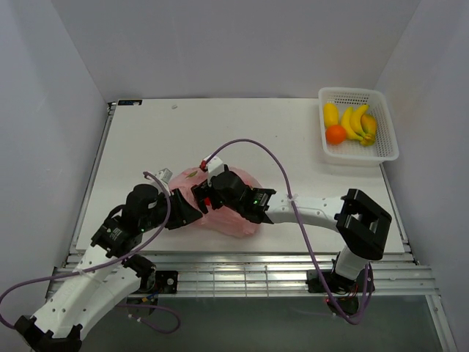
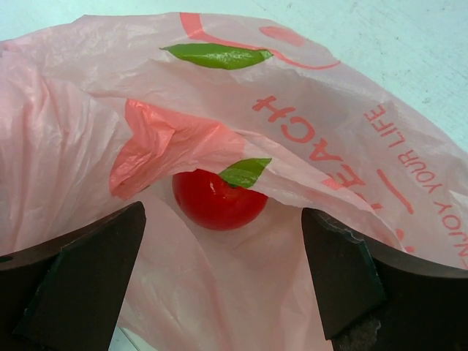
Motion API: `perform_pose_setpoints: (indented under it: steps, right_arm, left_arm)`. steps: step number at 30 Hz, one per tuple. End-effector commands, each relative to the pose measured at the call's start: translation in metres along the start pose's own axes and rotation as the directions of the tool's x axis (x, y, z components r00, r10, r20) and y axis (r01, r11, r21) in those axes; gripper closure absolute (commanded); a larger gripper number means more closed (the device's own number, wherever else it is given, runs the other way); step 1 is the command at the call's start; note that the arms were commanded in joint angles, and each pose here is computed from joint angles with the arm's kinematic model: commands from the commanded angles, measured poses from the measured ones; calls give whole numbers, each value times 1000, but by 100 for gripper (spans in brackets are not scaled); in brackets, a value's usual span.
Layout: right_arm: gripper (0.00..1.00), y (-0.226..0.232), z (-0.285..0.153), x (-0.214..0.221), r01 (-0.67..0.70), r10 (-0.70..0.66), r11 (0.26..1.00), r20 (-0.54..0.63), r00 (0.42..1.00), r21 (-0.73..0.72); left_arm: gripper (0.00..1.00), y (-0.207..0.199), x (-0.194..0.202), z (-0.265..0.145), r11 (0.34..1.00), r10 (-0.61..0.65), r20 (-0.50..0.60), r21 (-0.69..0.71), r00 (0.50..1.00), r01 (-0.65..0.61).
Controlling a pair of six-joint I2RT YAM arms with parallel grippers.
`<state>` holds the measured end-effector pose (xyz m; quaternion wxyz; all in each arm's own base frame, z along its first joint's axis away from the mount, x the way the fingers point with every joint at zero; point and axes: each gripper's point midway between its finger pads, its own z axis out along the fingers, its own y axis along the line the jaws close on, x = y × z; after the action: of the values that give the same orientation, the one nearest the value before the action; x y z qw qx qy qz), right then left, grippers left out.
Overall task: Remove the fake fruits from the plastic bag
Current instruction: Adjust the plastic bag at the center of the board.
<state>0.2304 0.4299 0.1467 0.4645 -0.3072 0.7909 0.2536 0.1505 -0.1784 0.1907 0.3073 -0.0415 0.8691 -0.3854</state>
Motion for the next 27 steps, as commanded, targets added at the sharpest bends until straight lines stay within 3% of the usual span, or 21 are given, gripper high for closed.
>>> perform_pose_setpoints:
  steps: [1, 5, 9, 15, 19, 22, 26, 27]
  right_arm:
    - [8, 2, -4, 3, -44, 44, 999, 19, 999, -12]
    - [9, -13, -6, 35, -75, 77, 996, -36, 996, 47]
    - [9, -40, -14, 77, -72, 91, 986, -127, 988, 148]
    - [9, -65, -48, 146, -73, 135, 971, -271, 953, 229]
    - [9, -87, -66, 166, -49, 152, 944, -301, 941, 325]
    - [9, -93, -73, 163, -16, 131, 939, -313, 941, 343]
    - [10, -66, -67, 119, -26, 75, 979, -240, 968, 201]
    - [10, -57, -61, 99, -46, 75, 986, -181, 981, 158]
  left_arm:
    - [98, 29, -28, -3, 975, -53, 142, -205, 988, 82]
    - [100, 44, -56, -36, 916, -106, 319, -336, 942, 217]
    - [100, 43, -65, -74, 898, -163, 450, -301, 878, 321]
    - [100, 46, -52, -100, 867, -260, 477, -268, 839, 421]
    - [100, 56, -33, -106, 827, -288, 430, -338, 856, 448]
    - [100, 57, -12, -91, 830, -305, 315, -375, 899, 413]
    - [100, 53, 19, -51, 858, -332, 91, -384, 939, 341]
    - [100, 40, 23, -42, 887, -339, 31, -325, 940, 330]
